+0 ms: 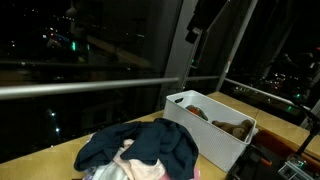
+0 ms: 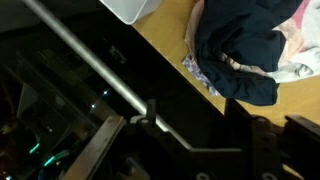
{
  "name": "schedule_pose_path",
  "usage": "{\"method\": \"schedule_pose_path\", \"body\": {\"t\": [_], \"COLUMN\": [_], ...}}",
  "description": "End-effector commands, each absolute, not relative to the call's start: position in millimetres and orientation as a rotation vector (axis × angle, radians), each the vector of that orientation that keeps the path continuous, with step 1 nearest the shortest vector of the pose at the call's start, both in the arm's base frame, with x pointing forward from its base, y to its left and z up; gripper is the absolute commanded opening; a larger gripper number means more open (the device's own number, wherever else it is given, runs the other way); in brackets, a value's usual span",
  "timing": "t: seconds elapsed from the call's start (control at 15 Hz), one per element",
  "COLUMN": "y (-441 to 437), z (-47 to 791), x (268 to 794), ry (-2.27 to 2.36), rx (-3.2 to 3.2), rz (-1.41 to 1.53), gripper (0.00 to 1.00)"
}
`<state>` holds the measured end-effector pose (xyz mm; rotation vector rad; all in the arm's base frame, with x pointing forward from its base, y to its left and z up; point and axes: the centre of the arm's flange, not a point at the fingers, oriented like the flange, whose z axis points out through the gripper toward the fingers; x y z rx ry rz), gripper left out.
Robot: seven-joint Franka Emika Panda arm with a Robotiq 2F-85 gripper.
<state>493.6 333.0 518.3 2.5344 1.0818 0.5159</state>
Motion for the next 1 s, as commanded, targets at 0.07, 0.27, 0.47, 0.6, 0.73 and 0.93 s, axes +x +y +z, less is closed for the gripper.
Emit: {"method": "schedule_pose_path", "body": {"t": [0.07,0.27,0.47,0.6,0.73,0.93], "y": [252,193,137,103,73,36], "z": [469,416,367,343,323,289], "x": [508,531,550,564,584,620], "ry": [0.950,0.868,0.795,0.758,0.734,0.696], "rx": [2.612,2.645,2.672,2.666,2.653,2.658], "rz": [0.474,0.412,0.369,0.359,0.347,0.328], "gripper": [1.00,1.00,1.00,1.00,1.00,1.00]}}
